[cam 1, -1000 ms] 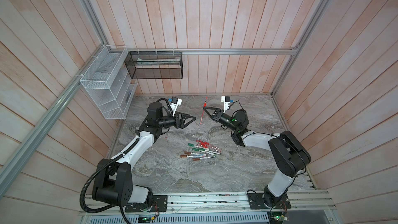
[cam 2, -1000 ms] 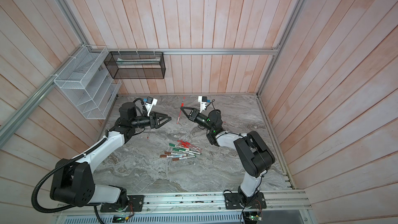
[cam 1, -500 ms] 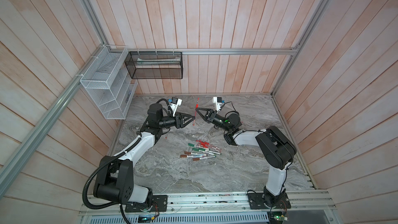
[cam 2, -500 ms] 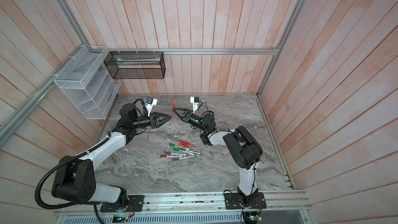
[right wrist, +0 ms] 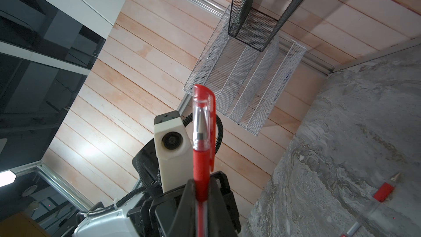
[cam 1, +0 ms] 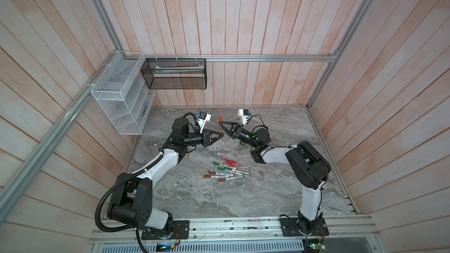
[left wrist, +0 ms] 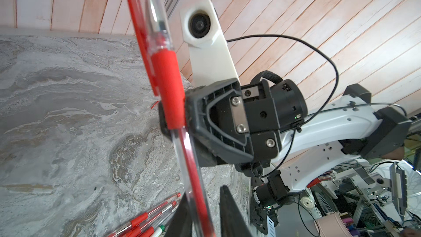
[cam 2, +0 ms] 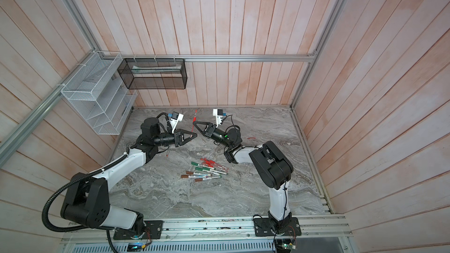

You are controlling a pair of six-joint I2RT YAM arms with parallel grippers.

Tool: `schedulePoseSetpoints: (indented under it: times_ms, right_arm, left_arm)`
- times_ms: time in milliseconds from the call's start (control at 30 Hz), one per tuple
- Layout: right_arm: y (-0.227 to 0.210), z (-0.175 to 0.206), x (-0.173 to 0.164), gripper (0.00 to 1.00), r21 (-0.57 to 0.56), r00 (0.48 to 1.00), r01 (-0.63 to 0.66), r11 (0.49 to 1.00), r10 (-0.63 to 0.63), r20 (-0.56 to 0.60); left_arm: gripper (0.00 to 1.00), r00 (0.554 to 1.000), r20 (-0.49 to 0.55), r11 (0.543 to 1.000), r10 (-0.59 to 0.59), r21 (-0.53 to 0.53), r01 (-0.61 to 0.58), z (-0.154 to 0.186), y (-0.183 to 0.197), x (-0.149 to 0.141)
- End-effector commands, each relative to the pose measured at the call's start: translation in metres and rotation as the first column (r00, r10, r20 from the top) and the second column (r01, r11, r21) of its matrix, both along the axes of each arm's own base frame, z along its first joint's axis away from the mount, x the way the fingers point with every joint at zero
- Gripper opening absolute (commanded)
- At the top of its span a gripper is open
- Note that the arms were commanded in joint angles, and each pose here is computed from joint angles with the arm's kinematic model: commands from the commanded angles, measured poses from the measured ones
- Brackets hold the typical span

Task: Remove pen caps from pens
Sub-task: Pick up the pen from the center of the table.

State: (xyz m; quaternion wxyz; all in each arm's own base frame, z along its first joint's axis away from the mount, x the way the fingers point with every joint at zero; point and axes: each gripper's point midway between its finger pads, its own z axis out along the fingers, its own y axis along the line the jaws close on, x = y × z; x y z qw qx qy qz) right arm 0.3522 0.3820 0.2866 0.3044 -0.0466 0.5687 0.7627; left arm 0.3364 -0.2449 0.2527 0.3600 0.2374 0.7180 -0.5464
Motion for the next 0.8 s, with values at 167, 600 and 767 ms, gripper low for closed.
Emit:
schedulePoseSetpoints:
  times_ms: [167,600,767]
  right_arm:
    - [0.001,0.016,-0.012,0.00,0.019,0.997,-0.026,0.999,0.024,0.070]
    - [-0.049,0.006,0.014,0.46,-0.180,0.976,0.216,0.960,-0.211,0.044]
    - [-0.041,0.003,0.033,0.60,-0.324,0.955,0.295,0.899,-0.290,0.067]
  left_arm:
    - [0.00,0.999,0.044,0.999,0.030,0.022,-0.031,0.008,0.003,0.007]
    - [0.00,0.953,0.252,0.924,0.167,0.297,-0.240,-0.018,0.030,0.032]
    - [0.00,0.936,0.323,0.890,0.141,0.373,-0.263,-0.031,0.025,0.031]
